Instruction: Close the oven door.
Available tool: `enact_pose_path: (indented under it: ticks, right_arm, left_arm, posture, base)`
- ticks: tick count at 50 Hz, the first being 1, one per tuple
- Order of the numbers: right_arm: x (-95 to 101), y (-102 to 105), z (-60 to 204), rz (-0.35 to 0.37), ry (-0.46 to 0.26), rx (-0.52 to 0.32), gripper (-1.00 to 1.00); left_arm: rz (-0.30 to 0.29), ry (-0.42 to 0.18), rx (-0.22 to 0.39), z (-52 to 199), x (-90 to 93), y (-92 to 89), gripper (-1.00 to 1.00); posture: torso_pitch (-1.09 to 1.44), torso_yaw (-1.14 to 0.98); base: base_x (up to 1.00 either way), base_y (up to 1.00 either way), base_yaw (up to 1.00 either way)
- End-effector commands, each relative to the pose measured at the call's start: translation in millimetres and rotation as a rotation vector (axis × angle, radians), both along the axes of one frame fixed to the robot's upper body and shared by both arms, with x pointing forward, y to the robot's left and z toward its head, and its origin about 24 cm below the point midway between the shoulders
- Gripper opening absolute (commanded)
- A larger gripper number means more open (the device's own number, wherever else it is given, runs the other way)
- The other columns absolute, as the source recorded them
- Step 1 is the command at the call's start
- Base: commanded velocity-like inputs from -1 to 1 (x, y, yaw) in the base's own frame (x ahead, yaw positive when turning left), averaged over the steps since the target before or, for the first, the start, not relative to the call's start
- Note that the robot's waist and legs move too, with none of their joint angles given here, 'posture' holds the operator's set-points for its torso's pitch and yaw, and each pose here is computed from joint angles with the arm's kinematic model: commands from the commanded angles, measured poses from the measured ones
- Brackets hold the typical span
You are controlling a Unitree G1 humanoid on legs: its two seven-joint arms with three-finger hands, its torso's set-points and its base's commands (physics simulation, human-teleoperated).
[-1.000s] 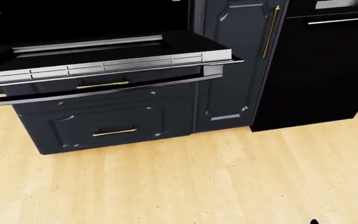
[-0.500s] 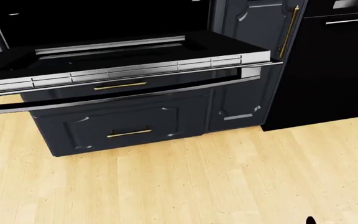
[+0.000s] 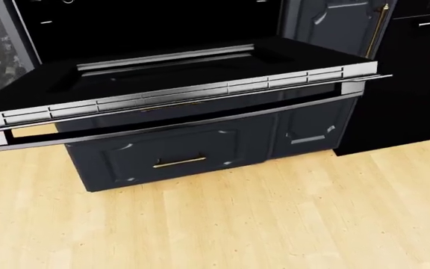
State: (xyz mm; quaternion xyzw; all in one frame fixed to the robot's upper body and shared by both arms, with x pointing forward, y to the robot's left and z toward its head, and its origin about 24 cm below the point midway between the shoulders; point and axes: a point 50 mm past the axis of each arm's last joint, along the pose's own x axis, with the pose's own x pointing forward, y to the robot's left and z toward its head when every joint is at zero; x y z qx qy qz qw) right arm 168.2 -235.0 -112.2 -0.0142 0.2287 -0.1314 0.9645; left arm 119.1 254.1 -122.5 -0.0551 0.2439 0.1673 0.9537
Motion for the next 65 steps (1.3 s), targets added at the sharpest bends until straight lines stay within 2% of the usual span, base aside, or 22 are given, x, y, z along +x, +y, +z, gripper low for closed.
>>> enact_pose_path:
  ticks: [1,20,65]
  right_arm:
    - [8.8,-4.1,8.1,-0.001,-0.060,-0.023,1.00]
    - [6.2,-3.2,6.7,0.002,-0.050,-0.032,1.00]
    - [7.7,-3.2,7.5,0.006,-0.055,-0.033,1.00]
  left_arm:
    - [-0.016,-0.038,0.019,4.7,7.0,1.3,1.00]
    - [0.000,-0.041,0.011,4.3,3.9,3.0,1.00]
    - [-0.008,-0.046,0.006,4.9,6.4,2.9,1.00]
  posture:
    - [0.00,0.00]
    - [0.00,0.00]
    - [0.00,0.00]
  base:
    - [0.00,0.31,0.00]
    - [0.00,0.31,0.00]
    - [0.00,0.31,0.00]
